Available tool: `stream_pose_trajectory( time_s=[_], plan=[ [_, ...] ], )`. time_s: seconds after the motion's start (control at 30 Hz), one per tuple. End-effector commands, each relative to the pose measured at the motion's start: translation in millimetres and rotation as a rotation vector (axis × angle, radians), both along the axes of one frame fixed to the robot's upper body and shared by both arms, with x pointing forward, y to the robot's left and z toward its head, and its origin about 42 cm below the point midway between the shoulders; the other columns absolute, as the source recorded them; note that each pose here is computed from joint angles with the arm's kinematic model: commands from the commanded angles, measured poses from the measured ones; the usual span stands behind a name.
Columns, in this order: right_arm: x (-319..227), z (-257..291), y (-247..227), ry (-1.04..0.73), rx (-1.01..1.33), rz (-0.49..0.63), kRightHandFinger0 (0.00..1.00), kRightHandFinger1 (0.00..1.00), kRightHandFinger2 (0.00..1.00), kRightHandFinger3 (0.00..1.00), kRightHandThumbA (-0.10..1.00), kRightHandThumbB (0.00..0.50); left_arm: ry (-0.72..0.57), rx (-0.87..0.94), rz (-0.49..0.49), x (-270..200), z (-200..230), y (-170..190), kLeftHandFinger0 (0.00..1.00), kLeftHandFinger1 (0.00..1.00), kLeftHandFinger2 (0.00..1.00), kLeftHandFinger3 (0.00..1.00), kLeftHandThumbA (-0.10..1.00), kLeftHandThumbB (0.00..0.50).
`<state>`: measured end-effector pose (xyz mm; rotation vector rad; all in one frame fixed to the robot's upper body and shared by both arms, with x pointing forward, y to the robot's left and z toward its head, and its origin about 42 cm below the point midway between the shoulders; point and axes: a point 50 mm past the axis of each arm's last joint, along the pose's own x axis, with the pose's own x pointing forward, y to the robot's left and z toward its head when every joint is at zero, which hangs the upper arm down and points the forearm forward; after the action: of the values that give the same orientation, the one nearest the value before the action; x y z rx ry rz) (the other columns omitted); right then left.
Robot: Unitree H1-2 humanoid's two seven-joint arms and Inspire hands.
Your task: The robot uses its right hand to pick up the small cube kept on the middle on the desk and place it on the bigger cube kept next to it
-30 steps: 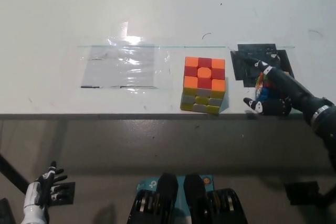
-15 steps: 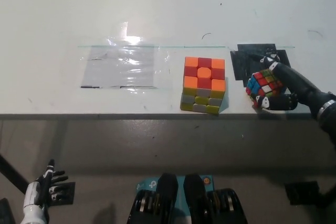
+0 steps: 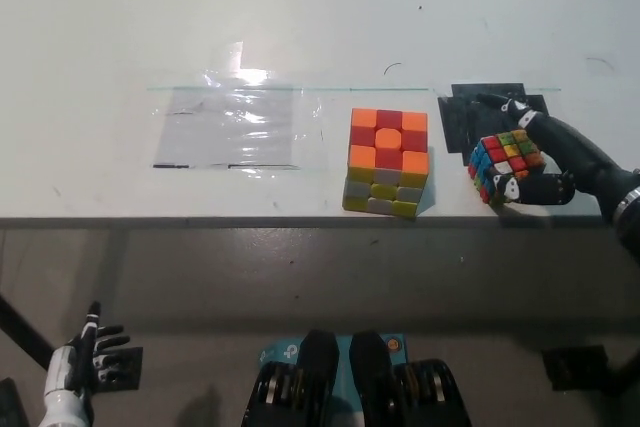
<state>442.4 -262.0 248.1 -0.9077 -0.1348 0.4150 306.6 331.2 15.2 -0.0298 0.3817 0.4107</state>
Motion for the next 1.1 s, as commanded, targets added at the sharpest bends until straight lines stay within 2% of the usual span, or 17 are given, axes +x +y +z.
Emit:
stream_pose_trajectory(
  time_s=[0.0,0.07,0.2,0.27,0.33,0.4,0.5,0.53,0.67,0.73,0.97,1.03,1.07],
  plan=[
    [3,20,-4,-0.071,-0.035,0.021,1.0,1.0,1.0,1.0,0.57,0.476,-0.045,0.029,0.001,12,14,7,0.39,0.44,0.49,0.45,0.82,0.127],
    [4,15,-2,-0.055,-0.044,0.019,1.0,1.0,1.0,1.0,0.55,0.478,-0.045,0.011,0.005,14,14,8,0.39,0.43,0.48,0.43,0.82,0.132],
    [6,9,1,-0.026,-0.059,0.018,1.0,1.0,1.0,1.0,0.53,0.469,-0.044,0.017,0.008,15,16,8,0.39,0.43,0.47,0.45,0.83,0.111],
    [9,4,0,-0.012,-0.069,0.013,1.0,1.0,1.0,1.0,0.52,0.473,-0.057,0.005,0.008,14,18,9,0.42,0.44,0.48,0.44,0.82,0.095],
    [13,-3,-4,0.001,-0.082,-0.007,1.0,1.0,1.0,1.0,0.5,0.461,-0.061,0.016,0.004,17,18,12,0.42,0.43,0.45,0.42,0.83,0.106],
    [15,-8,-7,0.026,-0.09,-0.023,1.0,1.0,1.0,1.0,0.5,0.46,-0.062,0.015,0.002,17,18,11,0.4,0.41,0.43,0.4,0.84,0.088],
    [18,-19,-10,0.057,-0.095,-0.042,1.0,1.0,1.0,1.0,0.5,0.46,-0.058,0.02,-0.002,19,19,11,0.4,0.42,0.44,0.44,0.85,0.062],
    [19,-23,-10,0.07,-0.098,-0.047,1.0,1.0,1.0,1.0,0.5,0.462,-0.06,0.021,-0.011,19,19,11,0.41,0.43,0.44,0.47,0.86,0.067],
    [23,-35,-13,0.095,-0.106,-0.063,1.0,1.0,1.0,1.0,0.52,0.467,-0.058,0.018,-0.006,25,22,12,0.4,0.43,0.44,0.44,0.86,0.073],
    [27,-44,-14,0.124,-0.14,-0.072,1.0,1.0,1.0,1.0,0.53,0.452,-0.065,0.023,-0.012,25,23,13,0.42,0.44,0.42,0.43,0.87,0.096],
    [32,-45,-11,0.154,-0.26,-0.051,1.0,1.0,1.0,1.0,0.51,0.385,-0.07,0.04,-0.021,34,28,14,0.43,0.44,0.42,0.46,0.91,0.051],
    [33,-43,-5,0.169,-0.295,-0.037,1.0,1.0,1.0,1.0,0.47,0.382,-0.071,0.035,-0.015,36,30,13,0.43,0.45,0.44,0.49,0.92,0.053],
    [33,-43,-5,0.149,-0.29,-0.009,1.0,1.0,1.0,1.0,0.41,0.375,-0.071,0.044,-0.016,37,32,13,0.44,0.45,0.44,0.48,0.94,0.056]
  ],
)
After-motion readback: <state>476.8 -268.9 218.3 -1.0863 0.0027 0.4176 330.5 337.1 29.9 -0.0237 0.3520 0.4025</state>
